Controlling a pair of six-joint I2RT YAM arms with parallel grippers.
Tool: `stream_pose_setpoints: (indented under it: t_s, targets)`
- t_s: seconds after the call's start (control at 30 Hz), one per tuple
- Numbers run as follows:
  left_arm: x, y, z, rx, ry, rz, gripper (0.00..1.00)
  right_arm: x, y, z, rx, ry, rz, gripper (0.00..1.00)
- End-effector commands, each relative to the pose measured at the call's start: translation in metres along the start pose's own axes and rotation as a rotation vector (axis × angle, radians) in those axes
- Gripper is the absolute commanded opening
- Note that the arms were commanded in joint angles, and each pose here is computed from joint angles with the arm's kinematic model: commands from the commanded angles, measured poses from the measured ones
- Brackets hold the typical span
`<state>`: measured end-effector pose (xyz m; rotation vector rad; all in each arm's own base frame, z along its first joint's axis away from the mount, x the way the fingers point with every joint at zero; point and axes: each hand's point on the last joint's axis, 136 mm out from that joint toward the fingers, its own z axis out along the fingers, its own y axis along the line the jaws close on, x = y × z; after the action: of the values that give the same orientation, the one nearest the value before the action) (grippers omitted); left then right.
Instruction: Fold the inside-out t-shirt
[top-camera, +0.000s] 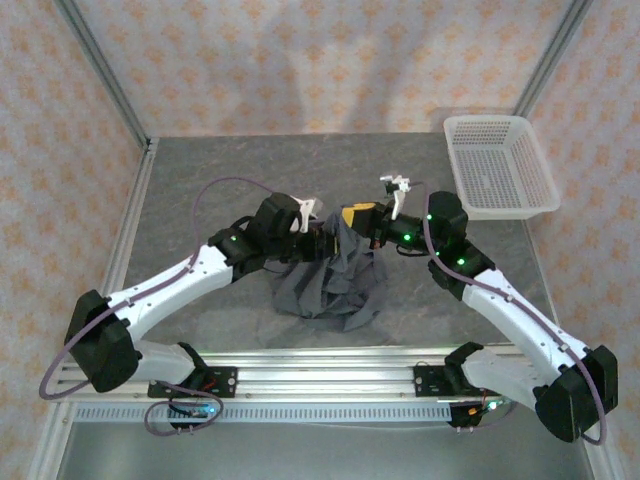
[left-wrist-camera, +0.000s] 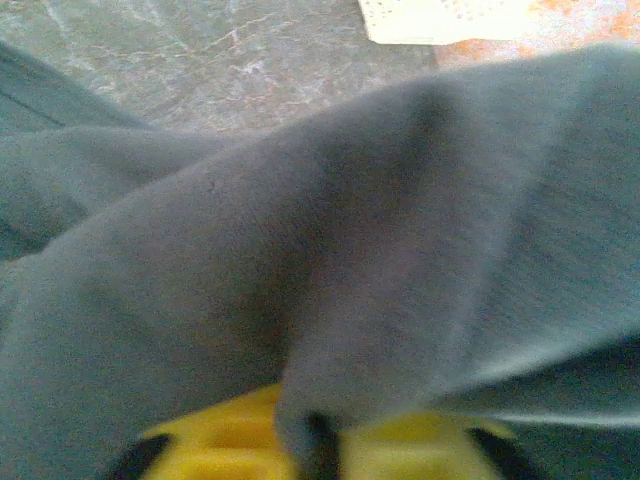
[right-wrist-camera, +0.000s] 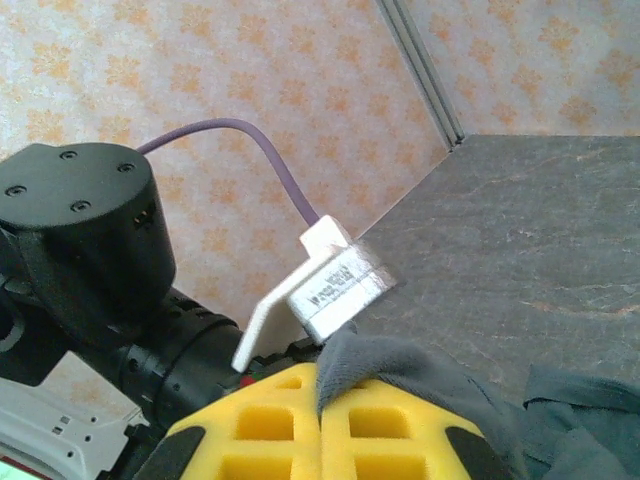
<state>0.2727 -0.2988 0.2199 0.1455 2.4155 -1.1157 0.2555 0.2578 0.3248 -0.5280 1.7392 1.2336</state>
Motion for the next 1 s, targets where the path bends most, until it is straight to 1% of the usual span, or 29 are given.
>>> stream_pose_setpoints:
  t_s: [0.0, 0.1, 0.2, 0.23, 0.3, 0.4, 0.47, 0.53, 0.6, 0.67, 0.7, 0.77, 0.83, 0.9, 0.97]
  targets:
    - [-0.038, -0.046, -0.038, 0.196, -0.141, 0.047, 0.00, 0.005, -0.016, -0.009, 0.086, -0.033, -0.031, 0.00]
    - [-0.053, -0.059, -0.062, 0.292, -0.211, 0.015, 0.00, 0.029, -0.051, -0.021, 0.220, -0.035, -0.017, 0.01]
    - [-0.051, -0.059, -0.067, 0.292, -0.206, 0.018, 0.00, 0.057, -0.072, -0.026, 0.281, -0.001, -0.021, 0.07]
    - [-0.049, -0.056, -0.065, 0.286, -0.197, 0.021, 0.00, 0.063, -0.080, -0.029, 0.324, 0.006, -0.008, 0.13]
    - [-0.043, -0.049, -0.059, 0.257, -0.170, 0.026, 0.00, 0.062, -0.089, -0.037, 0.399, -0.002, 0.021, 0.27]
    - [-0.036, -0.038, -0.052, 0.217, -0.141, 0.030, 0.00, 0.046, -0.083, -0.058, 0.461, -0.087, 0.066, 0.35]
    - [-0.034, -0.035, -0.049, 0.211, -0.131, 0.036, 0.00, 0.043, -0.079, -0.071, 0.498, -0.161, 0.153, 0.40]
    - [-0.033, -0.032, -0.046, 0.197, -0.123, 0.041, 0.00, 0.053, -0.074, -0.076, 0.504, -0.204, 0.284, 0.42]
    - [-0.033, -0.031, -0.044, 0.192, -0.116, 0.044, 0.00, 0.064, -0.067, -0.069, 0.479, -0.220, 0.438, 0.42]
    - [-0.033, -0.029, -0.041, 0.188, -0.112, 0.041, 0.00, 0.075, -0.069, -0.060, 0.498, -0.237, 0.597, 0.42]
    - [-0.032, -0.029, -0.040, 0.187, -0.109, 0.039, 0.00, 0.079, -0.069, -0.051, 0.486, -0.231, 0.658, 0.42]
    - [-0.032, -0.028, -0.038, 0.184, -0.106, 0.034, 0.00, 0.077, -0.063, -0.034, 0.433, -0.203, 0.691, 0.42]
    - [-0.032, -0.027, -0.037, 0.183, -0.102, 0.031, 0.00, 0.074, -0.067, -0.027, 0.449, -0.200, 0.702, 0.43]
    - [-0.032, -0.026, -0.037, 0.179, -0.103, 0.029, 0.00, 0.074, -0.073, -0.021, 0.476, -0.208, 0.767, 0.46]
    - [-0.032, -0.026, -0.038, 0.177, -0.103, 0.030, 0.00, 0.074, -0.071, -0.010, 0.449, -0.191, 0.801, 0.47]
